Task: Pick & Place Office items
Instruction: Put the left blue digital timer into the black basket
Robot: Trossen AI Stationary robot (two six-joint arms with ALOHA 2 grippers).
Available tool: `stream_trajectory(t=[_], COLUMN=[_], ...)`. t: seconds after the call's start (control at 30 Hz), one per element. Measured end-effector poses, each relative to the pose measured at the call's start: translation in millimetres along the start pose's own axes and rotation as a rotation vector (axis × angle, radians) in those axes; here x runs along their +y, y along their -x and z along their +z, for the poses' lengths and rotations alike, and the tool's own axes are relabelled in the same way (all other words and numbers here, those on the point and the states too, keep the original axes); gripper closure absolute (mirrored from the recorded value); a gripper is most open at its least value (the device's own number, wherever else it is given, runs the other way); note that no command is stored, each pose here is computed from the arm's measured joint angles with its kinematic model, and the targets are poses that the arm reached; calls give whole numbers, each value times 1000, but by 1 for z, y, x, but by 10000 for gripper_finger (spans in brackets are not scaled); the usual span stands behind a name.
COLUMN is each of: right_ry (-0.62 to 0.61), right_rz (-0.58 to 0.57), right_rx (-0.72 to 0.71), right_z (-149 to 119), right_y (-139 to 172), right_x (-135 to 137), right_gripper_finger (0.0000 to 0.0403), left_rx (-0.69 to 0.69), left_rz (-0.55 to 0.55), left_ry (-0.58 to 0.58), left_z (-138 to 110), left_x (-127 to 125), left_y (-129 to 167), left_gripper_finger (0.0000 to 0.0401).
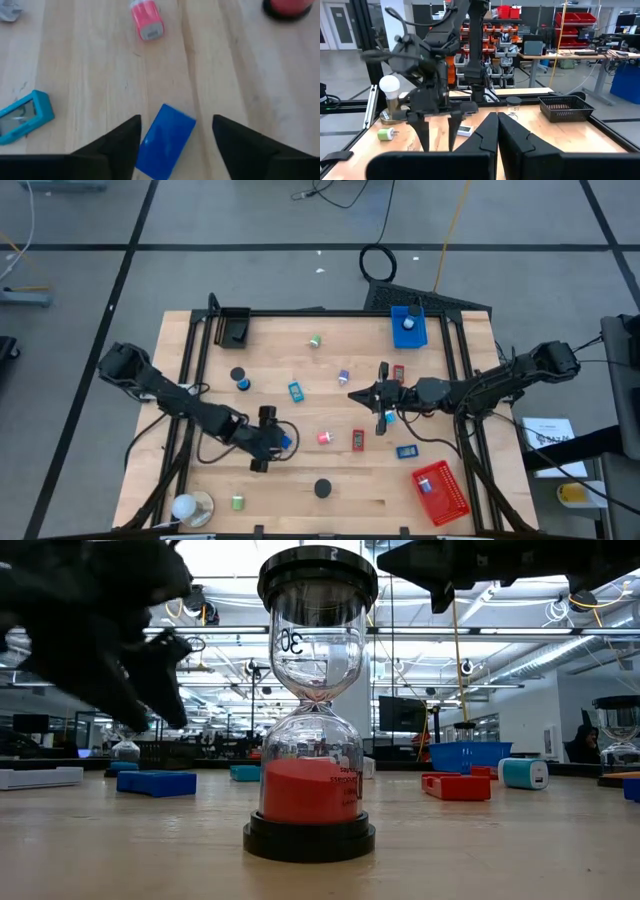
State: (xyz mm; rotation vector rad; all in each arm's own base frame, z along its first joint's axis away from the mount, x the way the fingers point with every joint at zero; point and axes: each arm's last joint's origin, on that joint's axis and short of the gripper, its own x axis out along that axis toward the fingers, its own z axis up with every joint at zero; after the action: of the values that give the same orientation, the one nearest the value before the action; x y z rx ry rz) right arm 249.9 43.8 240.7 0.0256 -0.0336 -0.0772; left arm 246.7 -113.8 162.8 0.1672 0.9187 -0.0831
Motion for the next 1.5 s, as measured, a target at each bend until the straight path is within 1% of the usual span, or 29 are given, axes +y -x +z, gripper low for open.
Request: stream_trajectory(t=[0.1,0.2,0.3,0.4,0.5,0.67,0.73,0.87,0.97,1.07,1.2,1.27,1.3,1.4,1.5], right_ry=[1,1,2,3,3,3,3,4,5,6,17,48,72,147,159], right_rz=[0,0,0,0,0,0,0,0,0,0,-1,-1,-1,3,3], right_rx=[5,6,9,11,11,11,12,16,18,18,43,80,99,134,129], right_z=[0,-1,-1,-1,-1,-1,-1,-2,-2,-2,-4,-8,-10,-13,-13], right_y=[0,0,0,0,0,0,0,0,0,0,0,0,0,1,1], right_x=[0,0,0,0,0,0,0,0,0,0,0,0,0,-1,-1], right_gripper_finger=[403,403,403,403,403,403,403,403,403,403,403,403,403,403,403], left_rx=[40,53,66,74,75,89,116,120,122,123,127,127,129,144,157], left_rz=[3,-7,-16,-19,-15,-33,-41,-49,-52,-57,-56,-50,-48,-44,-41], left_ry=[-58,-59,-51,-36,-24,-54,-60,-81,-66,-53,-58,-57,-56,-40,-25], left_z=[-3,-3,-4,-4,-4,-6,-10,-10,-10,-10,-10,-10,-10,-12,-13], left_x=[4,8,11,14,16,16,15,14,14,15,16,17,17,17,17], left_y=[-8,-14,-17,-19,-21,-29,-35,-41,-41,-39,-37,-36,-36,-36,-36], left_gripper_finger=[111,95,90,94,106,126,129,130,133,154,207,236,244,244,244])
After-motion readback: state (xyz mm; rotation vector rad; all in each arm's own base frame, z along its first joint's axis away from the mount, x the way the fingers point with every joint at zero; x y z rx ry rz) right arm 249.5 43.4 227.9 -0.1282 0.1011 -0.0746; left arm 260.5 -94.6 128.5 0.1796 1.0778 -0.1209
